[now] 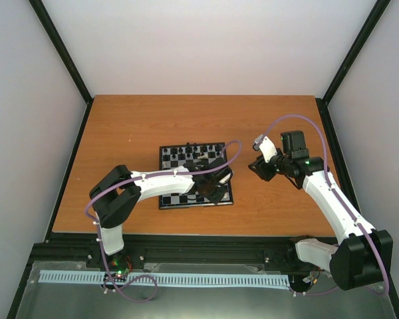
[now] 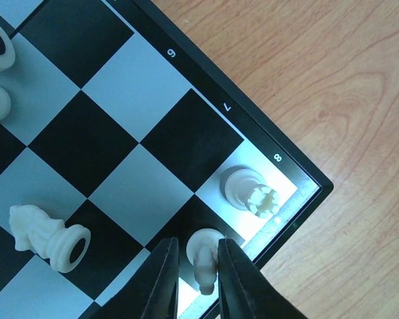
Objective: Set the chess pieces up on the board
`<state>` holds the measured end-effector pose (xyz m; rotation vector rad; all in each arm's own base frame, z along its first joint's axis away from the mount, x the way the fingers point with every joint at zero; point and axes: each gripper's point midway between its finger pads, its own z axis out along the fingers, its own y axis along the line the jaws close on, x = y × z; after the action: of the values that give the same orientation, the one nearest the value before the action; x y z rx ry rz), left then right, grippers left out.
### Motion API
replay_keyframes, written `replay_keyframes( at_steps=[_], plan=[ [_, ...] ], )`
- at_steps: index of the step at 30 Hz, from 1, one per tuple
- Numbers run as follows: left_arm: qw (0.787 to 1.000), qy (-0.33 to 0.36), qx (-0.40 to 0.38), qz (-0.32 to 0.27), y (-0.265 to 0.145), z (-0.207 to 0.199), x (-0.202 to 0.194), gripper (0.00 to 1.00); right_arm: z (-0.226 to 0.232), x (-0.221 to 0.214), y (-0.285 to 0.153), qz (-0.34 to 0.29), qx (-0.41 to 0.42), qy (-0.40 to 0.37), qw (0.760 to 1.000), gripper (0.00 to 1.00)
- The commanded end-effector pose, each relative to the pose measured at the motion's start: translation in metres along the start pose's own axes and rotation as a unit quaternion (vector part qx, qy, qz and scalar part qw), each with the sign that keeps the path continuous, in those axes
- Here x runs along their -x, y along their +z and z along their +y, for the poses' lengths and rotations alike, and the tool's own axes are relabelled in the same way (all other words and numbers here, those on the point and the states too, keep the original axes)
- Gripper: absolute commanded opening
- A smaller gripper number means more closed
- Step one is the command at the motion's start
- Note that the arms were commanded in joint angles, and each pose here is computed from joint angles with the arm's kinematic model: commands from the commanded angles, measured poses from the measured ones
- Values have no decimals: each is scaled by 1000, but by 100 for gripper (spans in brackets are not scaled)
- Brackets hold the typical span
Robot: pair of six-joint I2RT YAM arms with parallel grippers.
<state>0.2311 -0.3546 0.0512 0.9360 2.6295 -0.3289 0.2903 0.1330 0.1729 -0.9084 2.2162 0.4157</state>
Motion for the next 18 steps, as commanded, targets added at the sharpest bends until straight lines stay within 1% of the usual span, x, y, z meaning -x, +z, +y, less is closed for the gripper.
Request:
replay_keyframes(
  at_steps=[1, 5, 12, 18],
  plan=[
    [1000, 8, 6, -9, -4, -5, 10, 20, -4, 4, -1, -6, -3, 0, 1000, 43],
    [1000, 7, 7, -9, -5, -5, 11, 20, -3, 3, 0, -5, -1, 0, 1000, 43],
    [1000, 8, 4, -9, -6, -6, 11, 27, -3, 3, 0, -4, 1, 0, 1000, 43],
    [1000, 10, 5, -8, -5, -5, 10, 28, -3, 3, 0, -4, 0, 0, 1000, 43]
  ],
)
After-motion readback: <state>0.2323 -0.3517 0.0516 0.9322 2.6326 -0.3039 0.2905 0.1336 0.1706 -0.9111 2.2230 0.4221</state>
